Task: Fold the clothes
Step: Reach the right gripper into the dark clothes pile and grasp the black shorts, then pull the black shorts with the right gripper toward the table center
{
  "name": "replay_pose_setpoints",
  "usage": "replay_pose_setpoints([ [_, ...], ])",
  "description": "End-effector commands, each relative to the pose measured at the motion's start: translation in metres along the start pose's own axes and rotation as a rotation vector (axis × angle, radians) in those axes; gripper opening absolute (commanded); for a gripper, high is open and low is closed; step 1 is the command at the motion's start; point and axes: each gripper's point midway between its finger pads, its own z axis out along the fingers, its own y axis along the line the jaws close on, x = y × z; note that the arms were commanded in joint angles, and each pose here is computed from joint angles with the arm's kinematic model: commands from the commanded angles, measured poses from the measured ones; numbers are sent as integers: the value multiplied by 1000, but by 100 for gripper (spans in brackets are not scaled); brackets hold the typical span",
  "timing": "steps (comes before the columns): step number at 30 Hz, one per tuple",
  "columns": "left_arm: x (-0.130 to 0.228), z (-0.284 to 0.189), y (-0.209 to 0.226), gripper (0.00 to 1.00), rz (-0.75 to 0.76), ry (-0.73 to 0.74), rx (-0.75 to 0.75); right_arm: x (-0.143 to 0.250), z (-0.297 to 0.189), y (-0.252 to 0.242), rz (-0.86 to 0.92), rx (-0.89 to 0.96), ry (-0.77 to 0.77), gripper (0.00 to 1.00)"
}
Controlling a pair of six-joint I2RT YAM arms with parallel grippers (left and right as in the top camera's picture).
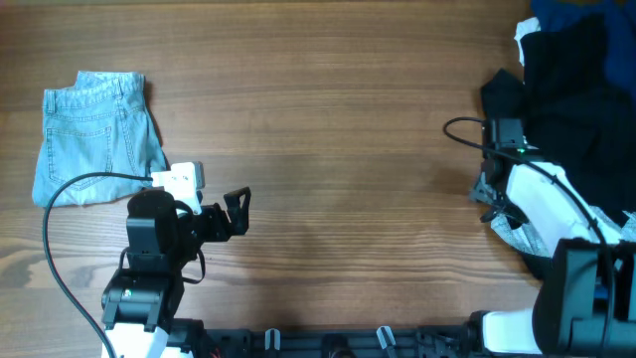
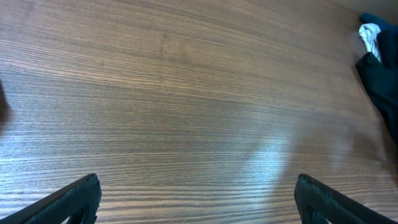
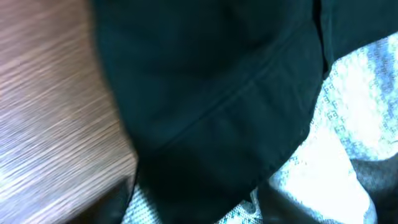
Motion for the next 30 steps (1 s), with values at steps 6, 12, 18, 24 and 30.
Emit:
replay_pose_setpoints([
  [6,-8,-3,-5,100,-12,-19,19,0,4,25,-77,-151,42,4],
  [12,-11,-3,-5,100,-9,-29,22,22,-40,105,-330,-678,85,4],
  [18,-19,-4,-8,100,1,-61,32,53,-134,158,-492,-1111,55,4],
  [24,-24,-4,-9,100,7,-81,38,60,-229,181,-544,-1299,-156,4],
  [30,-28,-5,-11,100,12,-99,44,62,-305,197,-520,-1434,-359,4],
])
